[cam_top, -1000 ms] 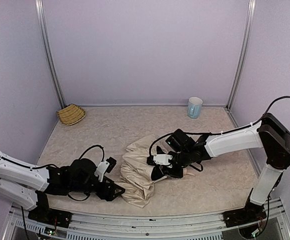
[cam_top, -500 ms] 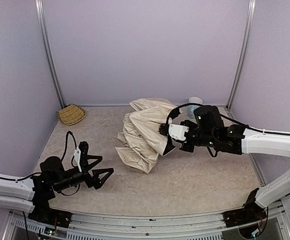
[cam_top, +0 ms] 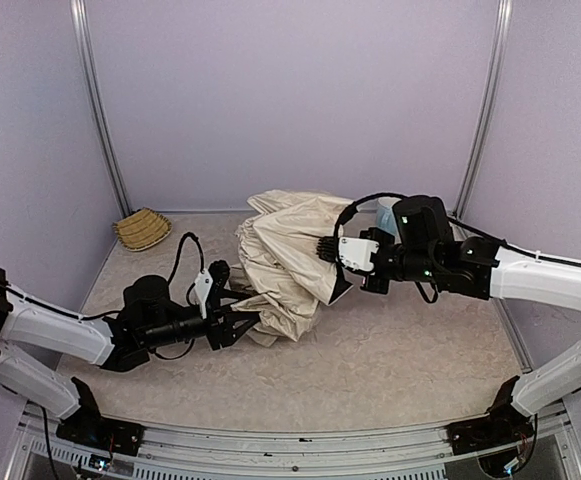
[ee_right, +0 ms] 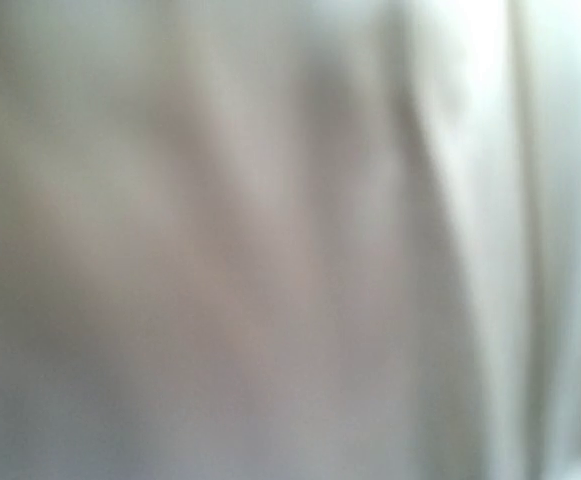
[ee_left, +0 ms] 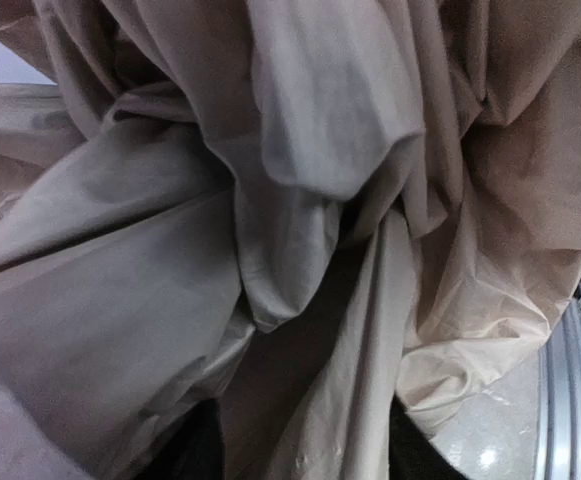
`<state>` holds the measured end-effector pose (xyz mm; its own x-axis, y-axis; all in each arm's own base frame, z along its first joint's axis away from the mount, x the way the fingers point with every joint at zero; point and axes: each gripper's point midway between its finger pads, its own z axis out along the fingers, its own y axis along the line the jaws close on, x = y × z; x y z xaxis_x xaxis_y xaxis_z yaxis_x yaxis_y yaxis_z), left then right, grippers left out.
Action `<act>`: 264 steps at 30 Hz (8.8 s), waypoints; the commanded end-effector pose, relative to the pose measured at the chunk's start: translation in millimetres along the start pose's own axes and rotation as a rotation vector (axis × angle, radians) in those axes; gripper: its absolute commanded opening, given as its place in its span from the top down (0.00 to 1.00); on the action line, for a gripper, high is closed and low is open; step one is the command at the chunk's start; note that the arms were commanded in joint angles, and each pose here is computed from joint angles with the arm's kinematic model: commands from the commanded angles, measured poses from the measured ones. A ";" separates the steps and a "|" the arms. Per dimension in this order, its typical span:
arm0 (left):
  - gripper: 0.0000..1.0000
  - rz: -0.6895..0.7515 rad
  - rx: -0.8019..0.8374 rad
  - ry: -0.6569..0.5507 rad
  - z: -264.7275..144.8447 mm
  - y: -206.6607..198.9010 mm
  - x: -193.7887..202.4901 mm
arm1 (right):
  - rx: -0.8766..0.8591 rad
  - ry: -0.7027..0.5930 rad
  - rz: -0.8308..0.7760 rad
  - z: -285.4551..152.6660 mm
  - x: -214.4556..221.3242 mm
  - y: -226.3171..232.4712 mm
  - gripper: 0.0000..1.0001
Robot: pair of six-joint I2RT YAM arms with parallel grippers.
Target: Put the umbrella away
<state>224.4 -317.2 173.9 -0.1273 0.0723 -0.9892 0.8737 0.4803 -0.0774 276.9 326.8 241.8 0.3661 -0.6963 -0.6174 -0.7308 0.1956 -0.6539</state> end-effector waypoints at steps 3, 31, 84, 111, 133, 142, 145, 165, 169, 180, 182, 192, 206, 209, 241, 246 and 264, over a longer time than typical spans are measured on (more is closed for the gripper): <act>0.90 0.119 0.026 -0.041 27.7 19.0 -14.6 | 0.028 -0.185 -0.025 -37.8 -52.3 -21.7 1.00; 0.39 -0.015 -0.224 0.020 69.3 121.1 32.0 | -0.426 0.157 -0.197 39.2 73.2 226.3 1.00; 0.49 -0.047 0.400 0.703 26.0 -63.0 143.6 | -0.678 0.036 0.337 40.8 41.4 195.7 0.55; 0.66 -0.362 0.500 0.921 25.4 -62.7 186.7 | -0.382 -0.096 -0.172 34.6 -15.2 226.0 0.04; 0.59 -0.323 0.664 0.935 24.9 -81.9 188.1 | -0.355 -0.033 0.316 80.2 26.4 150.1 1.00; 0.39 -0.266 0.650 0.911 24.8 -74.0 177.5 | -0.502 0.130 0.457 98.2 86.8 191.4 1.00; 0.23 -0.192 0.644 0.825 25.8 -67.6 155.5 | -0.612 0.164 0.497 92.0 92.4 215.0 1.00; 0.06 0.336 0.178 0.226 -13.9 -68.6 -19.3 | -0.750 -0.119 0.608 47.0 -6.1 171.2 1.00; 0.20 0.420 0.175 0.208 -7.6 -94.4 -2.1 | -0.738 -0.141 0.620 46.1 -16.6 160.8 1.00; 0.73 0.532 0.032 0.318 34.6 -73.3 31.5 | -0.740 -0.152 0.627 38.3 -24.3 153.9 0.91; 0.98 0.505 0.038 0.341 36.3 -72.4 38.6 | -0.723 -0.149 0.621 33.4 -27.1 147.7 0.77; 1.00 0.390 0.117 0.299 19.8 -75.6 35.8 | -0.592 -0.083 0.580 5.3 -7.9 89.1 0.38; 1.00 0.224 0.079 0.141 39.6 -18.1 -19.7 | -0.679 0.052 0.687 159.3 48.4 110.4 0.66; 1.00 0.185 0.061 0.172 53.9 4.2 -9.9 | -0.786 0.034 0.731 166.2 51.2 133.3 0.71; 1.00 -0.171 0.074 0.815 62.1 60.7 207.6 | -0.268 -0.078 0.265 33.0 24.7 92.5 0.31; 1.00 -0.164 0.089 0.842 59.9 59.0 212.6 | -0.321 -0.042 -0.052 35.1 11.4 159.7 0.00; 1.00 -0.103 0.192 0.866 57.5 37.9 214.7 | -0.228 0.213 -0.276 126.7 63.2 160.1 0.05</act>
<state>312.6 -361.7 19.7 -0.3667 0.5476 -0.7521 0.9064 0.3926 -0.1561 231.2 407.3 51.3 0.4938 -0.7963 -0.3494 -0.7344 -0.1667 -0.6580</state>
